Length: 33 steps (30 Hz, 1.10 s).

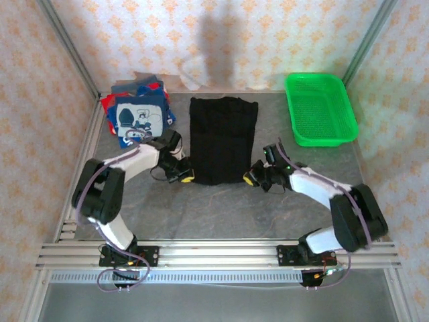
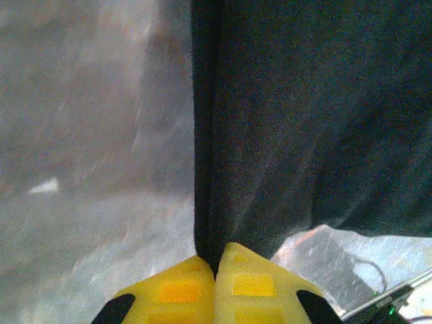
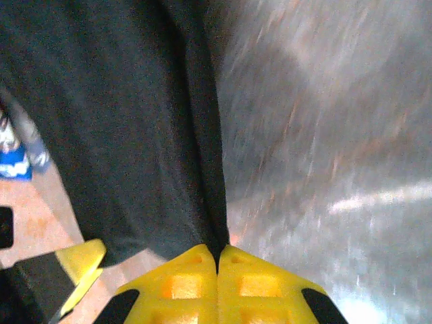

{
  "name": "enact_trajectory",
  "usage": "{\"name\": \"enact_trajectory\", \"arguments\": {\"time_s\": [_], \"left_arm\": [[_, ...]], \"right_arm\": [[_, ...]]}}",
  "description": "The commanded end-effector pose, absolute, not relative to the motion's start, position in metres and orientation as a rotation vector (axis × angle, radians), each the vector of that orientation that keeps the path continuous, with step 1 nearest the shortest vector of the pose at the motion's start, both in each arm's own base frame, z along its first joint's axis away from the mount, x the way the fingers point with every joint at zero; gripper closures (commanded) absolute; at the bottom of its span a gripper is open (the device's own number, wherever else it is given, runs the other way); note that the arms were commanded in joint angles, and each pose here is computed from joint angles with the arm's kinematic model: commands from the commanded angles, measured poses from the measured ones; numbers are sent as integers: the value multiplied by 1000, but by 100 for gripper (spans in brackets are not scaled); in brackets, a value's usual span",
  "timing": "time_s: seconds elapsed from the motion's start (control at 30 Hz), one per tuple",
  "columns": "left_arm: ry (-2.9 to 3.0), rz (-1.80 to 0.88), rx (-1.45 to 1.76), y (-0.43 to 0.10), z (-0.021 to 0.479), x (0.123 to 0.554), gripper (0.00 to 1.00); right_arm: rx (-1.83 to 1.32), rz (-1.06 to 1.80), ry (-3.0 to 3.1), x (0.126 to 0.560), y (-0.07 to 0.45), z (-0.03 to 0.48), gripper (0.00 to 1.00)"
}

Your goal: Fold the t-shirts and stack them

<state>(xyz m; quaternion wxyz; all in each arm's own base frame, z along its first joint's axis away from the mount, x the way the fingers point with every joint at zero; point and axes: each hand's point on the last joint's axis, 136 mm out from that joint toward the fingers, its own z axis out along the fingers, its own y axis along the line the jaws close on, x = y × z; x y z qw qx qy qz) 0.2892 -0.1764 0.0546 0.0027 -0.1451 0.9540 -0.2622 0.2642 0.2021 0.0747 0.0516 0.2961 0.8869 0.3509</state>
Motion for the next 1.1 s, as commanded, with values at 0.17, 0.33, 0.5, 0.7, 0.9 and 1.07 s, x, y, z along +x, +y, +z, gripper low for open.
{"name": "enact_trajectory", "arguments": {"time_s": [0.17, 0.33, 0.5, 0.7, 0.9, 1.07], "left_arm": [[2997, -747, -567, -155, 63, 206, 100], [2932, -823, -619, -151, 86, 180, 100], [2856, -918, -601, -159, 126, 187, 100], [2803, -1036, -518, -186, 178, 229, 100], [2757, -1085, -497, -197, 199, 292, 100], [2724, -1077, -528, -189, 200, 351, 100]], "right_arm": [[876, 1052, 2789, 169, 216, 87, 100], [856, 1101, 2761, 149, 221, 108, 100], [791, 1098, 2732, 154, 224, 143, 100], [764, 1119, 2644, 187, 224, 185, 100], [707, 1101, 2608, 252, 220, 213, 100], [669, 1053, 2648, 312, 218, 211, 100]]}}
